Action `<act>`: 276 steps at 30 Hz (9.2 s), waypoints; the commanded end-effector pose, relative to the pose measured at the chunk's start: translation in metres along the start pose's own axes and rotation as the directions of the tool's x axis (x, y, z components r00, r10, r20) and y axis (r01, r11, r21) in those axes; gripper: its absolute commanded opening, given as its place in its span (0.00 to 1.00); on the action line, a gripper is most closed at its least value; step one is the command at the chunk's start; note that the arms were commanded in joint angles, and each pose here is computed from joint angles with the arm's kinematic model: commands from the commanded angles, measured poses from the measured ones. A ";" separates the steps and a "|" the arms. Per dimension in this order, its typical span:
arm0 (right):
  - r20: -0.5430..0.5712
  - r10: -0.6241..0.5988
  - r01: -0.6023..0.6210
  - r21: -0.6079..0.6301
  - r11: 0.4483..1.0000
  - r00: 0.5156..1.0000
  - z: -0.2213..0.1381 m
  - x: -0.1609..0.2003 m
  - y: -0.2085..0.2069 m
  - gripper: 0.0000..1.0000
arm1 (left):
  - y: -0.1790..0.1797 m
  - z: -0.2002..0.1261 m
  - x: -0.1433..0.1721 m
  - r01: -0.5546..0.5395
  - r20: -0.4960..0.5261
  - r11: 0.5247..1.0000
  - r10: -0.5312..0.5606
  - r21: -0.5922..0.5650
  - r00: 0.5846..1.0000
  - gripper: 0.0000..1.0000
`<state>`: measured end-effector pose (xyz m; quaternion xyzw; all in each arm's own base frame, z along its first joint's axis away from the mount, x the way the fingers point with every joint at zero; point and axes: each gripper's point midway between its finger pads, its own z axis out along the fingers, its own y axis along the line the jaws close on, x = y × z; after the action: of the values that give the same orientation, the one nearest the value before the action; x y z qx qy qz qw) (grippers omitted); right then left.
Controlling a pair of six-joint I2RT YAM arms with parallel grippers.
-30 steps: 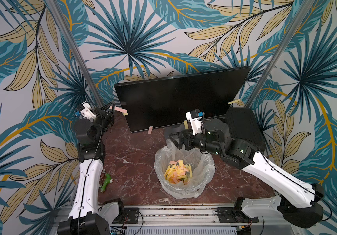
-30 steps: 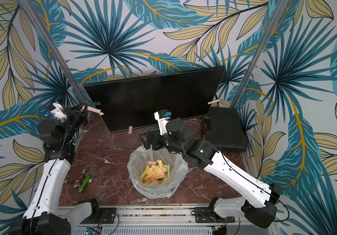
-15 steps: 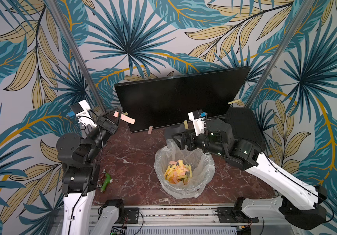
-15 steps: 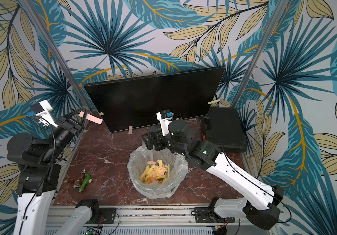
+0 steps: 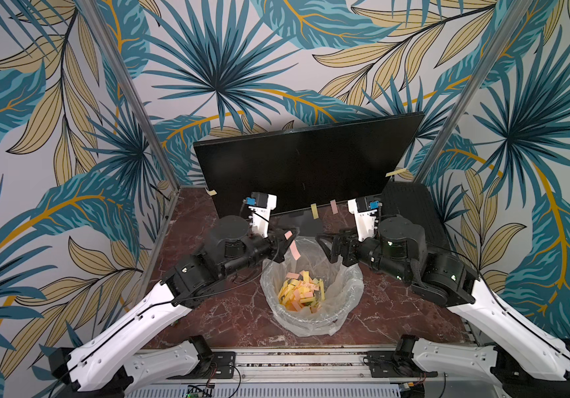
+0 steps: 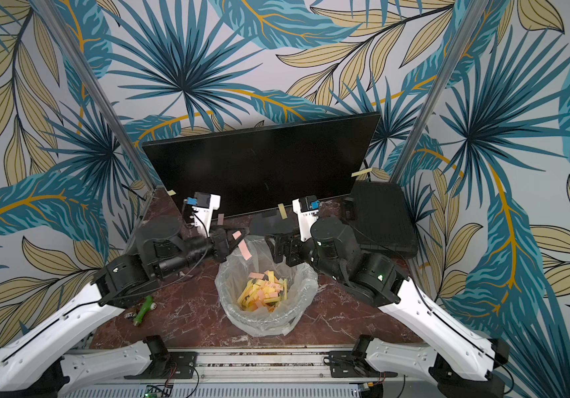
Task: Remove the sticky note from the monitor
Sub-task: Place the sticky note in the trash bin, then tear off the sticky note from the monitor, then place the sticky note in the trash bin.
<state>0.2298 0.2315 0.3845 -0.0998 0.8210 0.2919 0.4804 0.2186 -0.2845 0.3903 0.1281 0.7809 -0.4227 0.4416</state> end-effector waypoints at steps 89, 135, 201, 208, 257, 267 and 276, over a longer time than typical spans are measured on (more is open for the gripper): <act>-0.121 -0.061 0.034 -0.220 0.975 0.991 0.063 0.006 0.100 0.90 | 0.170 -0.249 -0.166 0.313 0.519 0.517 0.320 -0.796 0.792 1.00; -0.138 -0.043 0.017 -0.185 0.983 0.990 0.069 0.023 0.086 0.91 | 0.317 -0.096 -0.160 0.793 0.585 0.586 -0.707 0.168 0.398 0.98; -0.120 -0.058 0.044 -0.116 0.992 0.991 0.052 0.032 0.059 0.91 | 0.183 -0.154 -0.099 0.558 0.555 0.797 -0.363 -0.231 0.748 0.00; -0.112 -0.075 0.069 -0.055 0.996 0.991 0.045 0.031 0.044 0.92 | 0.103 -0.076 -0.069 0.312 0.318 0.904 -0.216 -0.292 0.923 0.00; -0.138 -0.054 0.059 0.033 0.998 0.989 0.036 0.033 0.023 0.95 | 0.138 -0.110 0.047 0.242 0.440 0.910 -0.076 -0.336 0.895 1.00; -0.146 -0.055 0.053 -0.017 0.998 0.988 0.051 0.032 0.040 0.94 | 0.219 -0.077 0.089 0.479 0.591 0.875 -0.352 -0.068 0.726 1.00; -0.158 -0.067 0.059 -0.056 0.997 0.985 0.057 0.034 0.049 0.94 | 0.233 -0.069 0.089 0.289 0.567 0.955 -0.198 -0.074 0.800 1.00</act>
<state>0.2309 0.3015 0.3437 -0.1518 0.8548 0.2752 0.4130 0.2633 -0.0863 0.1743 -0.2179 0.6889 -0.3910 0.5702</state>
